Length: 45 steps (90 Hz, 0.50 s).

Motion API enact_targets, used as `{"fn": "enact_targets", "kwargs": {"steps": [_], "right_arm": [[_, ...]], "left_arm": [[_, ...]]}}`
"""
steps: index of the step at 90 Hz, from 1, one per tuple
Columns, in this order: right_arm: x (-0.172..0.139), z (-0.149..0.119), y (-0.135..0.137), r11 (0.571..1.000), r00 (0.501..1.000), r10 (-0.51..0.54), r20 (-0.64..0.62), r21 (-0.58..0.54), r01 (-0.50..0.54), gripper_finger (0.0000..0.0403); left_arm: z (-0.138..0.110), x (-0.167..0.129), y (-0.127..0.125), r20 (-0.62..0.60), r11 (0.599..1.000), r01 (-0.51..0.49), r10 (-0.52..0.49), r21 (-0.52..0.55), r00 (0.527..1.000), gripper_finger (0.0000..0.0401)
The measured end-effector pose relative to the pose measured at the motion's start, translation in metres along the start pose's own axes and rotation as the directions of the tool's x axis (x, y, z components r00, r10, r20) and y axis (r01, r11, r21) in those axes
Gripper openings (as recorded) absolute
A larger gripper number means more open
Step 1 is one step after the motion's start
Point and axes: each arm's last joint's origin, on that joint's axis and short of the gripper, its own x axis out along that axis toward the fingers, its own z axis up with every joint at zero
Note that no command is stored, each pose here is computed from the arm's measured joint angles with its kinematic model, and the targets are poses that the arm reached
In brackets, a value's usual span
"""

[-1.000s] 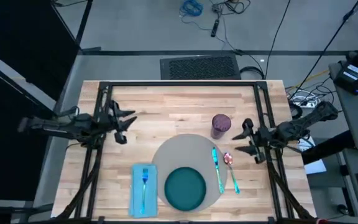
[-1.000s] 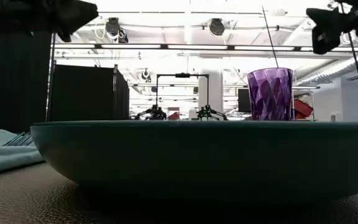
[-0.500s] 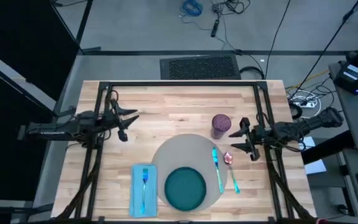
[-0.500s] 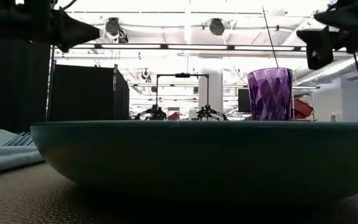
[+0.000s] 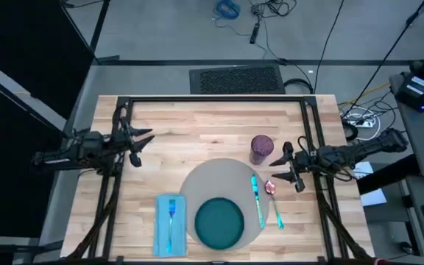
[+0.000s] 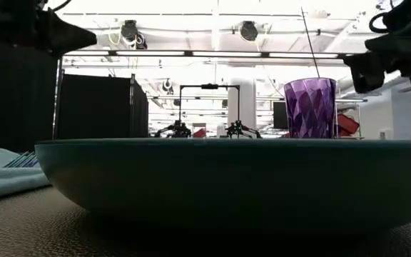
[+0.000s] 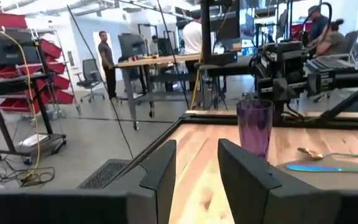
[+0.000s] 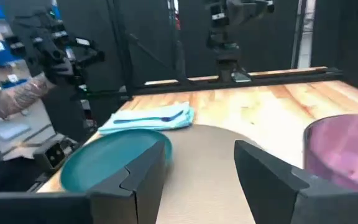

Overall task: Set table place
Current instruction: Return to Home Position

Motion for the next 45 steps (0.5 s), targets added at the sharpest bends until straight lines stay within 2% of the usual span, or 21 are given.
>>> {"fn": "enact_targets", "kwargs": {"steps": [17,45], "right_arm": [[0.000,0.004,0.001,1.000,0.999,0.004,0.037,-0.020,-0.003,0.0176],[0.000,-0.002,0.000,0.998,1.000,-0.005,-0.027,-0.055,0.004,0.0176]], "left_arm": [[-0.009,-0.004,0.000,-0.067,1.000,0.011,-0.013,-0.020,0.998,0.0105],[-0.023,-0.001,-0.005,-0.119,0.993,0.067,-0.079,-0.100,0.990,0.0105]]}}
